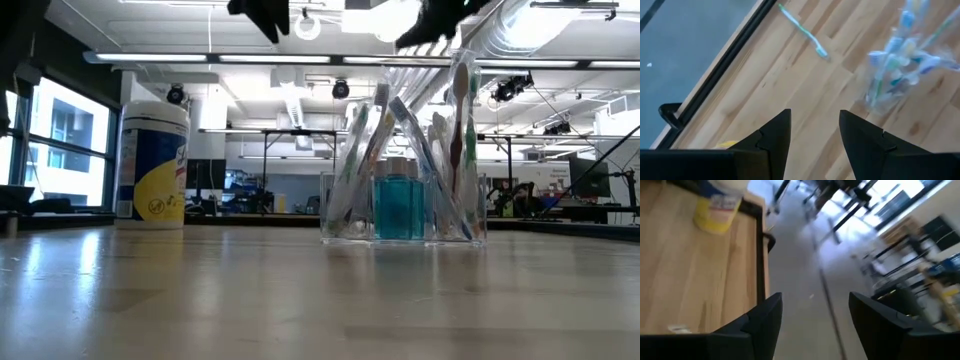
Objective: Pick & Place toothbrushing station
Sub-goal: Put the green toothbrush into the left section of the transparent organizer
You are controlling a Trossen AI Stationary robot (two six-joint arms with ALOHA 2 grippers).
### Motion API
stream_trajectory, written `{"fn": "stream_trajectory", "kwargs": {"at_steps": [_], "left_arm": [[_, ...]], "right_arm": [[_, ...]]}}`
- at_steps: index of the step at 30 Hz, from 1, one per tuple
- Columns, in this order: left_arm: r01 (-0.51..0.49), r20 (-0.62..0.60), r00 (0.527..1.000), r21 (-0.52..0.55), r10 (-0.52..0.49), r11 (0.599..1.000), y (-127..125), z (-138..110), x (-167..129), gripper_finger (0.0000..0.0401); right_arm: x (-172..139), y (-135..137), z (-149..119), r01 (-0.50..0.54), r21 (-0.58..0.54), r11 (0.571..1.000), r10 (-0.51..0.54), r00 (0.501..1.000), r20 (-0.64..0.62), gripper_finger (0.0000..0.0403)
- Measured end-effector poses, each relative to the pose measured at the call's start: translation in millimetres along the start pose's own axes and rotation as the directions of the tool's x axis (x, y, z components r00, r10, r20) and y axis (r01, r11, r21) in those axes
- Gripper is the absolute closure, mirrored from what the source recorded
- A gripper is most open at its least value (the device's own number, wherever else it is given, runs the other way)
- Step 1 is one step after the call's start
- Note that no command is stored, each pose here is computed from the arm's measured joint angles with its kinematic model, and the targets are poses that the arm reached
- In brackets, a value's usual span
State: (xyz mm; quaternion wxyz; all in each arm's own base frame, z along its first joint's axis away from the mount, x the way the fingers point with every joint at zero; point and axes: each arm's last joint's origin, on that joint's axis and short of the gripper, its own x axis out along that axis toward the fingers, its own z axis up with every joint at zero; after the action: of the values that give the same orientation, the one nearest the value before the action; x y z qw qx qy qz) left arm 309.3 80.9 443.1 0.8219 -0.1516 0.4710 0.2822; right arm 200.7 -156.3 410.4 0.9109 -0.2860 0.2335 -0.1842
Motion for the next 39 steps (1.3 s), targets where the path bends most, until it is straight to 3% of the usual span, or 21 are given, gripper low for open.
{"fn": "stream_trajectory", "kwargs": {"at_steps": [4,7,14,20,26,34,39], "left_arm": [[-0.019,0.038,0.999,0.023,0.018,1.000,-8,-6,-12,0.0236],[-0.034,0.065,0.997,0.014,0.033,0.999,-12,-10,-18,0.0236],[-0.080,0.019,0.997,-0.041,0.081,0.996,-13,-33,-16,0.0236],[-0.183,-0.010,0.983,-0.143,0.183,0.973,4,-63,-11,0.0236],[-0.064,0.111,0.990,-0.185,0.086,0.981,16,-93,-9,0.0236],[0.073,0.322,0.945,-0.059,-0.050,0.996,24,-123,8,0.0236],[0.113,0.346,0.931,0.017,-0.112,0.993,21,-130,27,0.0236]], "right_arm": [[37,-24,-31,-0.076,0.028,0.997,0.077,0.996,-0.050,0.0180],[62,-27,-52,-0.167,-0.020,0.986,0.164,0.982,-0.095,0.0180],[120,0,-90,-0.373,-0.223,0.901,0.303,0.907,-0.293,0.0180],[143,18,-100,-0.446,-0.268,0.854,0.339,0.867,-0.364,0.0180],[155,34,-100,-0.512,-0.290,0.809,0.402,0.841,-0.363,0.0180],[181,67,-100,-0.592,-0.317,0.741,0.477,0.796,-0.372,0.0180],[203,92,-107,-0.624,-0.336,0.706,0.474,0.768,-0.430,0.0180]]}}
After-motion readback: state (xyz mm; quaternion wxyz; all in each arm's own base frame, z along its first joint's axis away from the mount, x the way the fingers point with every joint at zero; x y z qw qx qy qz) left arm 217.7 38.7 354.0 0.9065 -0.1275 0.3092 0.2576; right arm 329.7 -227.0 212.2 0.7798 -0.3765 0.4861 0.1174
